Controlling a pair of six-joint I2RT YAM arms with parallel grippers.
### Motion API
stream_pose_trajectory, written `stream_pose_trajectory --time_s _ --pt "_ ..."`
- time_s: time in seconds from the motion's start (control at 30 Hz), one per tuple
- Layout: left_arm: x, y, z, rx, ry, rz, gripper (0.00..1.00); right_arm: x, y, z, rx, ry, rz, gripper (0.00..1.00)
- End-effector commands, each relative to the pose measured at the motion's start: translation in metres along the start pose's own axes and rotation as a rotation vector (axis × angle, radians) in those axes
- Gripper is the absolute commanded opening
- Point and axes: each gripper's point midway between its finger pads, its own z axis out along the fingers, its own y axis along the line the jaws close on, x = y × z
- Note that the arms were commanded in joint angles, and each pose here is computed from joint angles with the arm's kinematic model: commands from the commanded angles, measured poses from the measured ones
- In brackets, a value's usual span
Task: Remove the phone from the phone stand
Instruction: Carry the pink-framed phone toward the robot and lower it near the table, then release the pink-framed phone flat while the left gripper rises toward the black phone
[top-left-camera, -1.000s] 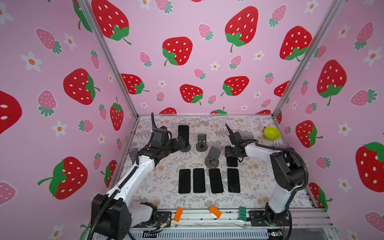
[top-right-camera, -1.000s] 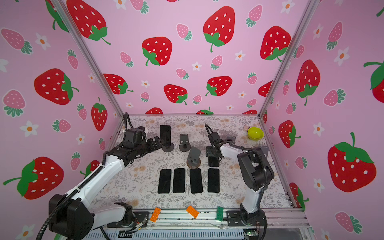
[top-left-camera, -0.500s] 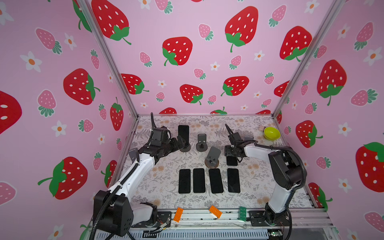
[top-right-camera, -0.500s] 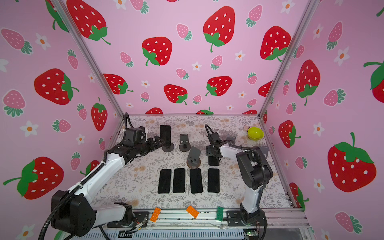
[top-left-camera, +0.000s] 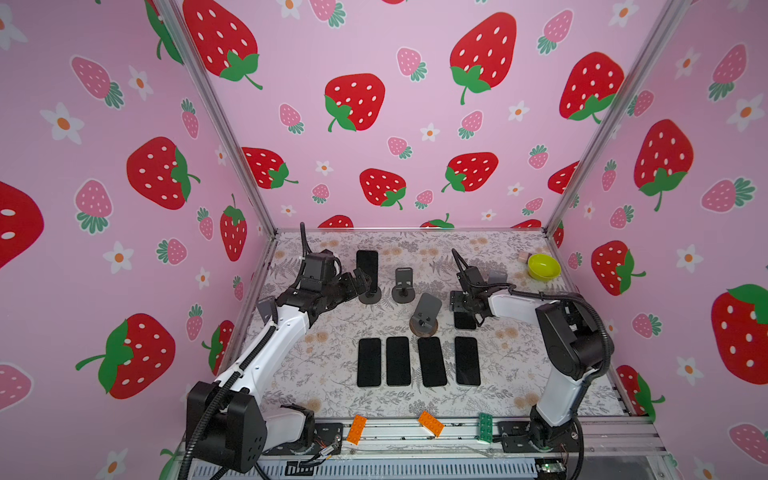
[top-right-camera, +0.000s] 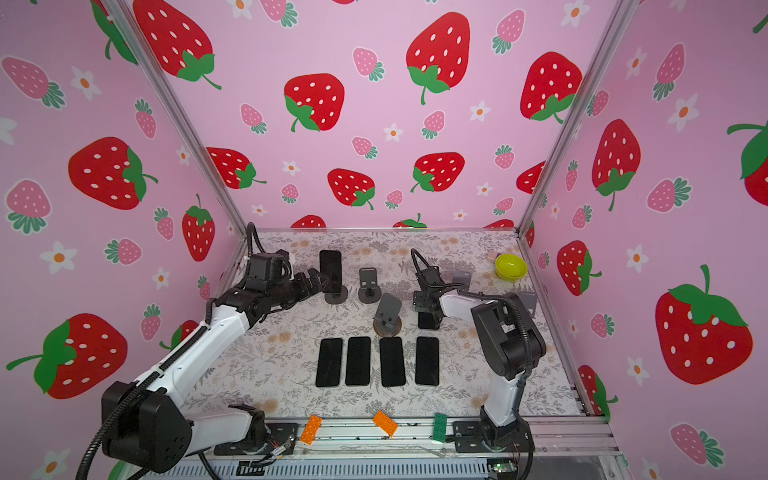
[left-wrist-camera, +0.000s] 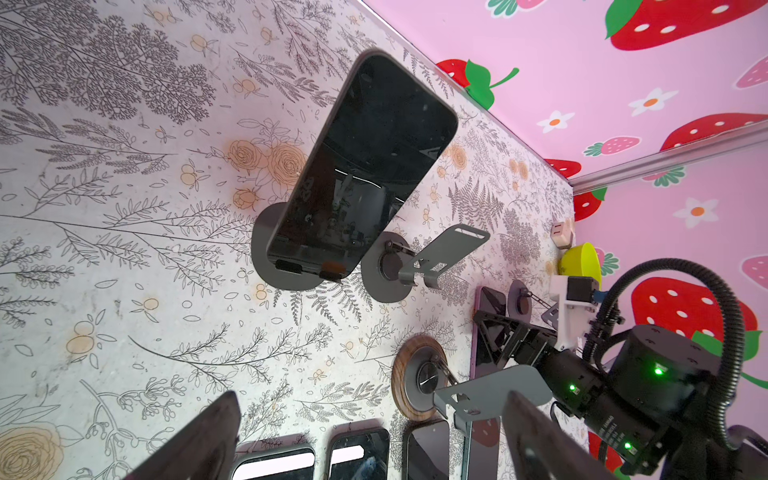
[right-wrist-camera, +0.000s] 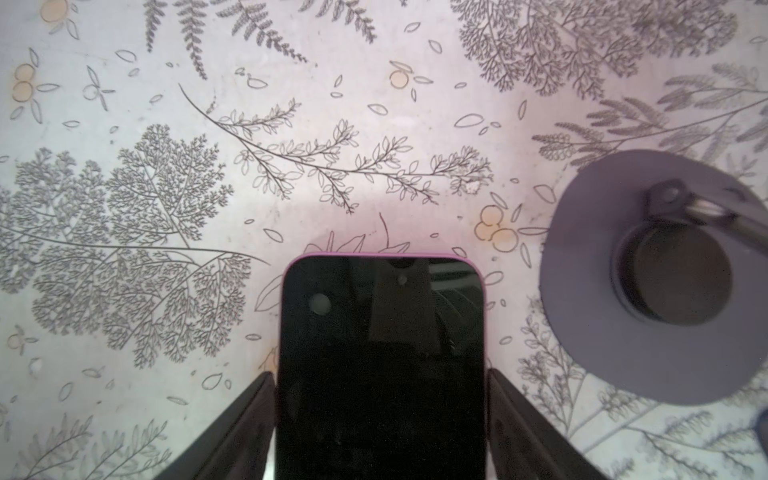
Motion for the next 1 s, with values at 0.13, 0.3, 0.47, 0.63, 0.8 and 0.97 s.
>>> stream_pose_trajectory --time_s 0.13,0.3,0.47,0.63,0.8,0.97 --pt "-0.006 -0.003 -0.001 -0.004 -0.014 -0.023 1.0 0.048 -0.018 0.009 0.048 0.139 -0.007 0.81" --pt "-0.01 0.002 -0.002 -0.048 -0.036 0.003 0.99 0.045 -0.011 0.003 0.011 0.129 -0.004 0.8" --pt "-0.015 0.0 -0.004 -0.075 -0.047 0.039 0.99 0.047 -0.001 -0.006 -0.006 0.126 -0.02 0.79" --pt "-0.021 -0.004 -0.004 -0.09 -0.077 0.05 0.99 0.056 0.003 -0.006 -0.017 0.137 -0.017 0.79" --pt "-0.021 -0.007 -0.001 -0.094 -0.073 0.06 0.98 0.053 0.006 -0.009 -0.031 0.128 -0.012 0.78" --pt "-0.022 -0.008 0.0 -0.098 -0.078 0.064 0.98 0.05 0.008 -0.02 -0.056 0.117 0.008 0.78"
